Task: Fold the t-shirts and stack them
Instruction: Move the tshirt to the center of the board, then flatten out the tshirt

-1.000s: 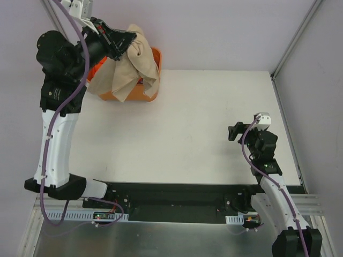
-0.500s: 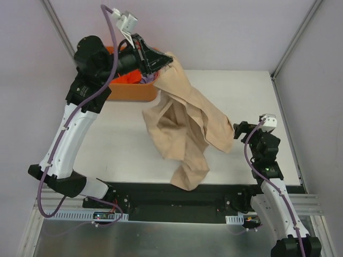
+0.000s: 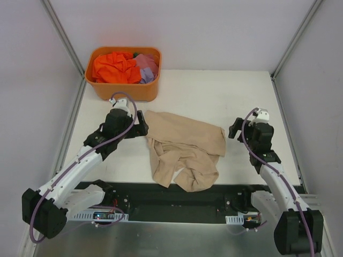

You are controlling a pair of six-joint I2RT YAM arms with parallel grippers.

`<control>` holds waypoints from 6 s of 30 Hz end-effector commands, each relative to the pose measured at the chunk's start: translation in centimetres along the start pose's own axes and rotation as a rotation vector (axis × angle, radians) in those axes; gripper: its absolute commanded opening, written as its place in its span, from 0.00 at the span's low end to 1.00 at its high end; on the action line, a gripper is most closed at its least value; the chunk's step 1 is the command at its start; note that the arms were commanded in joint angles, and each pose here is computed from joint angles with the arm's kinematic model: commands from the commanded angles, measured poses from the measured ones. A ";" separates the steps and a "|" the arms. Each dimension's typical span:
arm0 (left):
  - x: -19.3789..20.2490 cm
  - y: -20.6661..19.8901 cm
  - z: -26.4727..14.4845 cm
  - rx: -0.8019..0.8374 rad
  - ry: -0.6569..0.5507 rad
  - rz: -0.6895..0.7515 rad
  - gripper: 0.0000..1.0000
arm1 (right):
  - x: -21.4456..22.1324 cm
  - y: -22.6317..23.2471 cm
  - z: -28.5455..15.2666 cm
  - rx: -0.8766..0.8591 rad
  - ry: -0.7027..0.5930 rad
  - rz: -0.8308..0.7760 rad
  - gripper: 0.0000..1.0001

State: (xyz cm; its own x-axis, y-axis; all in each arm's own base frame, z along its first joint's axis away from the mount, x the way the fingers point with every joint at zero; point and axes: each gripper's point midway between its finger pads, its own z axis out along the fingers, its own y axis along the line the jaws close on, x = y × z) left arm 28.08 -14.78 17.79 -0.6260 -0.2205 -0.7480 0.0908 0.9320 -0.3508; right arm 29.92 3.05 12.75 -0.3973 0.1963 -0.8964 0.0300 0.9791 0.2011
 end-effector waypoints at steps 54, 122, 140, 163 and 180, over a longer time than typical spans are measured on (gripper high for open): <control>-8.3 -3.0 -3.3 0.359 -0.196 -0.197 0.00 | -8.2 11.4 -5.0 -0.264 0.063 0.018 0.01; 0.2 4.7 5.8 0.004 0.125 -0.250 0.06 | 6.7 13.0 -11.1 -0.331 0.576 0.365 0.13; 4.5 0.4 2.8 0.063 0.279 -0.299 0.99 | -1.0 11.3 -2.4 -0.074 0.266 -0.045 0.96; 9.1 8.2 10.4 -0.139 0.423 -0.388 0.99 | 15.4 13.9 0.4 -0.068 0.851 -0.066 0.96; -2.4 14.0 7.5 -0.281 0.191 -0.464 0.99 | 8.7 18.3 -0.9 0.011 0.616 -0.347 0.96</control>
State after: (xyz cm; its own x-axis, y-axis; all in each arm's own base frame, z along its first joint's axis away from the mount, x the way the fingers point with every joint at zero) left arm 37.86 -2.56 6.23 -0.6797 -0.6448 -0.3495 -0.5141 0.7588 -0.3999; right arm 22.61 29.65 5.84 -0.8524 -0.2527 -0.4578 -0.3353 0.9360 0.1077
